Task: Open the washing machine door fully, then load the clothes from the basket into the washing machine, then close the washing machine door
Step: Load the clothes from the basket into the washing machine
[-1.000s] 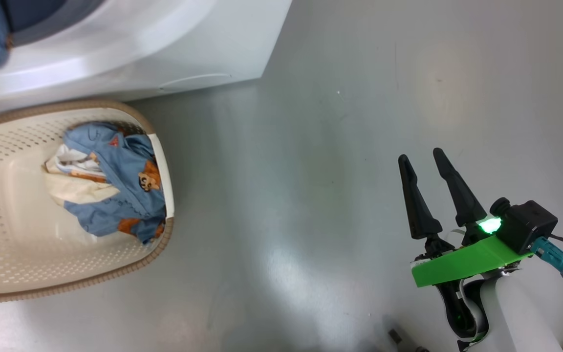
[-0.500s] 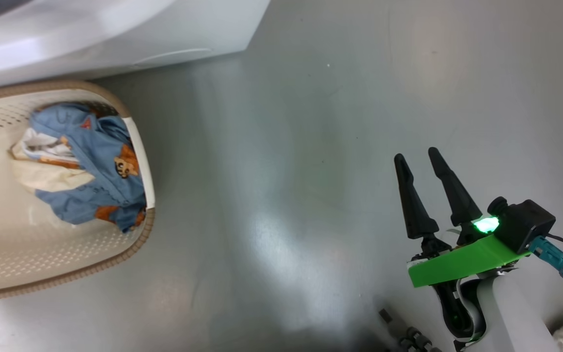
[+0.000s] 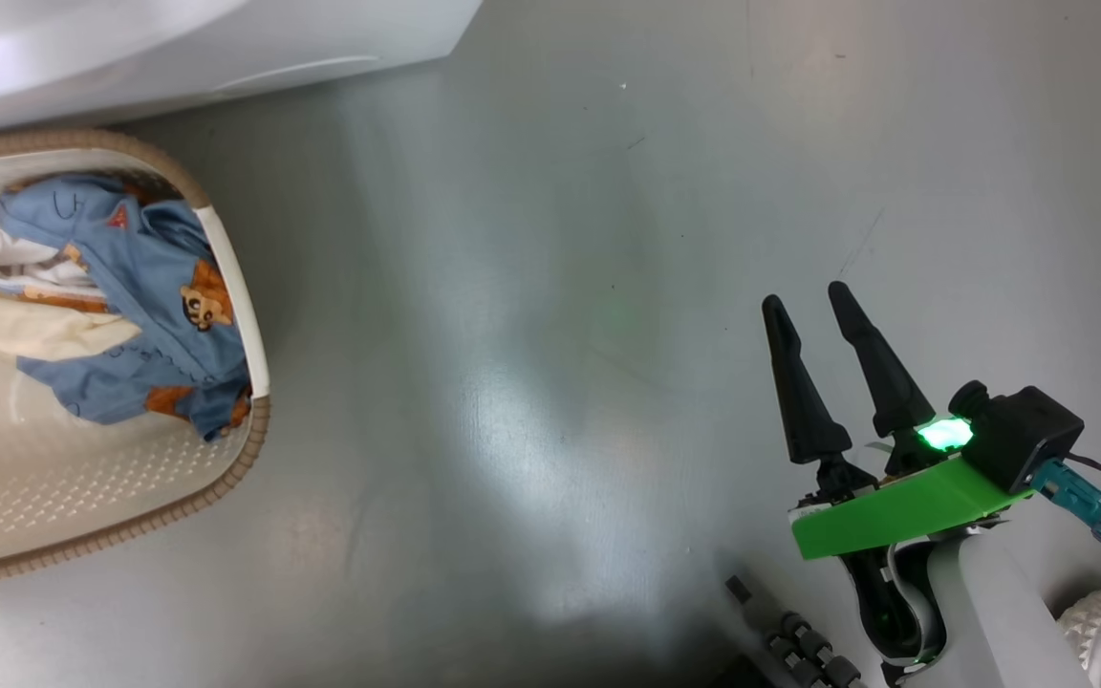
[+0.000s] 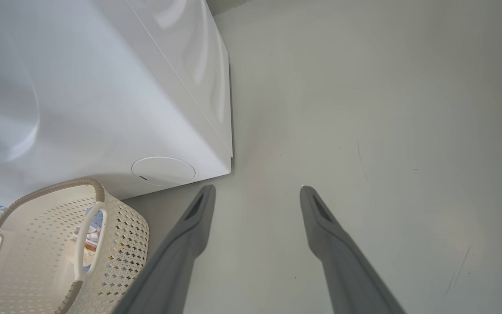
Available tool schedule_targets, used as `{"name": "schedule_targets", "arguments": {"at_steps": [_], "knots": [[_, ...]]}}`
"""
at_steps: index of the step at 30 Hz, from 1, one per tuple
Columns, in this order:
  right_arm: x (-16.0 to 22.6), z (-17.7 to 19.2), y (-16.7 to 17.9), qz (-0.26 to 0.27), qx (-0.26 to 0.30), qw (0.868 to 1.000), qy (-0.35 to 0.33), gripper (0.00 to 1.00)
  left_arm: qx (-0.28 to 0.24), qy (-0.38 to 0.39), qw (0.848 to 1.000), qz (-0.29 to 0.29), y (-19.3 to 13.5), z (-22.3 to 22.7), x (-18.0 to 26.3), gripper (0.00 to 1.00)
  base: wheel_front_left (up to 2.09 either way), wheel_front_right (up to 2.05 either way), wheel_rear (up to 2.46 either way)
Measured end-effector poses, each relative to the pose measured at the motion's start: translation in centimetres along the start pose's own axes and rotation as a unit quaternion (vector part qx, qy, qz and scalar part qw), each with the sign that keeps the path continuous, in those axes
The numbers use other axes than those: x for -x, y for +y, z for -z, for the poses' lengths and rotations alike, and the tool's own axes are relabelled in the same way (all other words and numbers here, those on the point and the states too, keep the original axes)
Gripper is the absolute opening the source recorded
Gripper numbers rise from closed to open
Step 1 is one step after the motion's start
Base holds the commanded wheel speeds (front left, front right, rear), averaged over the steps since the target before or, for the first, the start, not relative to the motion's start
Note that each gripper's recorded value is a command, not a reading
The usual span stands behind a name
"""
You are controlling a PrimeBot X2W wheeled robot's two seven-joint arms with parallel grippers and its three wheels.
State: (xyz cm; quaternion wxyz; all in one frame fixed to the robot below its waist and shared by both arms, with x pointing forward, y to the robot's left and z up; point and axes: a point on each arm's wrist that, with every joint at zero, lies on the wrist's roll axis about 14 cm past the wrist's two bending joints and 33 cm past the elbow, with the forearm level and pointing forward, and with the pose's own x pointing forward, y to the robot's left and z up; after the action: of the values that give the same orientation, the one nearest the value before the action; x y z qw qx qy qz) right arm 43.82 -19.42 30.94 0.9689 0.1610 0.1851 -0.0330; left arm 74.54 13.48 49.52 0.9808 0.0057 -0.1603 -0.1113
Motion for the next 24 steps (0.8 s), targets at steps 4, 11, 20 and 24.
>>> {"name": "schedule_targets", "arguments": {"at_steps": [4,11,20,24], "knots": [[-0.4,0.0,0.3,-0.005,0.0,1.0,-0.001,1.0,0.004,0.015,1.0,-0.011,0.7,1.1,0.5,0.0,0.0,0.0,0.0],[-0.6,0.0,0.5,-0.009,-0.001,1.0,-0.002,1.0,0.024,0.078,0.996,-0.021,0.8,4.9,2.0,0.0,0.0,0.0,0.0],[-0.6,-0.1,0.7,-0.011,-0.002,1.0,-0.002,1.0,0.04,0.144,0.988,-0.027,1.0,7.8,3.0,1.0,0.0,0.0,0.0],[-0.5,-0.3,0.8,-0.012,-0.002,1.0,-0.005,1.0,0.05,0.152,0.986,-0.033,1.1,8.0,2.9,1.0,0.0,0.0,0.0]]}}
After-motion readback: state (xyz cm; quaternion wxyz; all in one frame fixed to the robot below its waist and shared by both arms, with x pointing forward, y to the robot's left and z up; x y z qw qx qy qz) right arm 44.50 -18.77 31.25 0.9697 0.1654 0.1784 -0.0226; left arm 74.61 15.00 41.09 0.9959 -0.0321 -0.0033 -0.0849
